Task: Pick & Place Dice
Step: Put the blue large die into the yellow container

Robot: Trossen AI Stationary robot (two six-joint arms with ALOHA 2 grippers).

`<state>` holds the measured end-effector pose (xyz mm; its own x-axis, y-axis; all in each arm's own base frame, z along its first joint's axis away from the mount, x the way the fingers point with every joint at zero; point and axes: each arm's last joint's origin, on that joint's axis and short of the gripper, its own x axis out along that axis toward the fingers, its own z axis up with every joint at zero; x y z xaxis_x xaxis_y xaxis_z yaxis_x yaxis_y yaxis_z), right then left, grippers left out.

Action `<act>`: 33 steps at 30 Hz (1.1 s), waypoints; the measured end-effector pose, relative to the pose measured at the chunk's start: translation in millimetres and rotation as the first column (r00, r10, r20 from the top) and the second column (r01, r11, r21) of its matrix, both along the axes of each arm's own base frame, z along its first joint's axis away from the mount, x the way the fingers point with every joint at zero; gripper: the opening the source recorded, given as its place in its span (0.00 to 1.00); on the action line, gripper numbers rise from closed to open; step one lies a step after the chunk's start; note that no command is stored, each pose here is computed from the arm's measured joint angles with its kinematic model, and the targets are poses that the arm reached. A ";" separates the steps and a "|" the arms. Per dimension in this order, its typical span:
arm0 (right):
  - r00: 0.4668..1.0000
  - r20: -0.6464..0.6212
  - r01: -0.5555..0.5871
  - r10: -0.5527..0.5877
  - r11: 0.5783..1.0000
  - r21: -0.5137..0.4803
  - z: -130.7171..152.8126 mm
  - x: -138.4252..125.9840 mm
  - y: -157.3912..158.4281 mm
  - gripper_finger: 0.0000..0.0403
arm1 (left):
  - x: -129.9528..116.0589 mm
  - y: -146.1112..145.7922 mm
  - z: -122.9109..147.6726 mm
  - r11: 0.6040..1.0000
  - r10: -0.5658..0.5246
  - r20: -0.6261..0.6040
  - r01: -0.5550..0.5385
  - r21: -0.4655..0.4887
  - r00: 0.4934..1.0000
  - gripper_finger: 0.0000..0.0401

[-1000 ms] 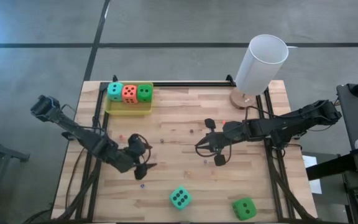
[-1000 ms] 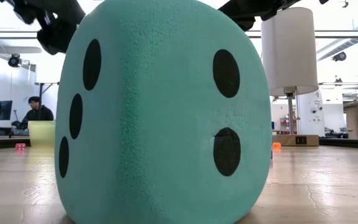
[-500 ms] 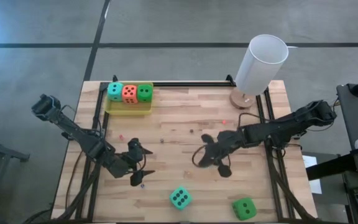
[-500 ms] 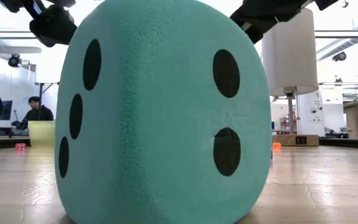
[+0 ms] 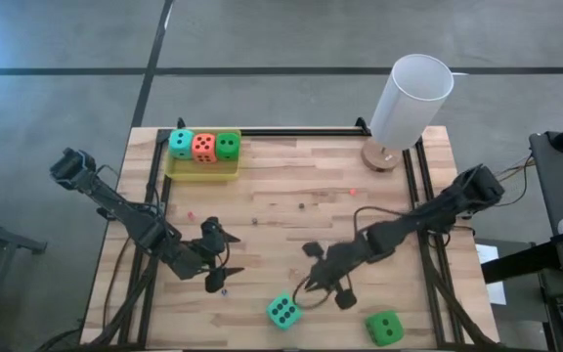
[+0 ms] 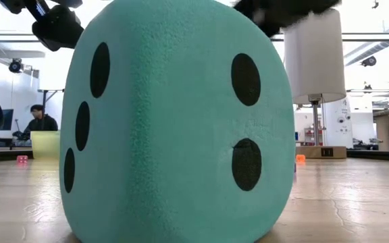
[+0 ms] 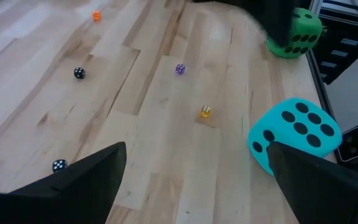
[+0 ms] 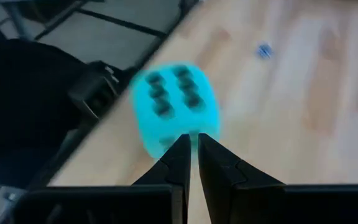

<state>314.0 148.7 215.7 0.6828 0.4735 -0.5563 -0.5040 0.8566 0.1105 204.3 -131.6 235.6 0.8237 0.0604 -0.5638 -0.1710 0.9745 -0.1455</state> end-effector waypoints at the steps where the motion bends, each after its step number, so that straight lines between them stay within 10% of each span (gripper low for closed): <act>1: 1.000 0.019 -0.022 0.022 1.000 -0.004 3.2 3.8 7.4 0.07 | -0.1 0.1 -0.1 1.000 0.000 -0.002 0.000 0.002 1.000 0.99; 33: 0.969 -0.048 -0.246 0.242 0.963 -0.111 -27.4 60.3 72.8 0.07 | -1.3 1.1 -4.5 1.000 0.000 -0.014 0.000 0.010 1.000 0.98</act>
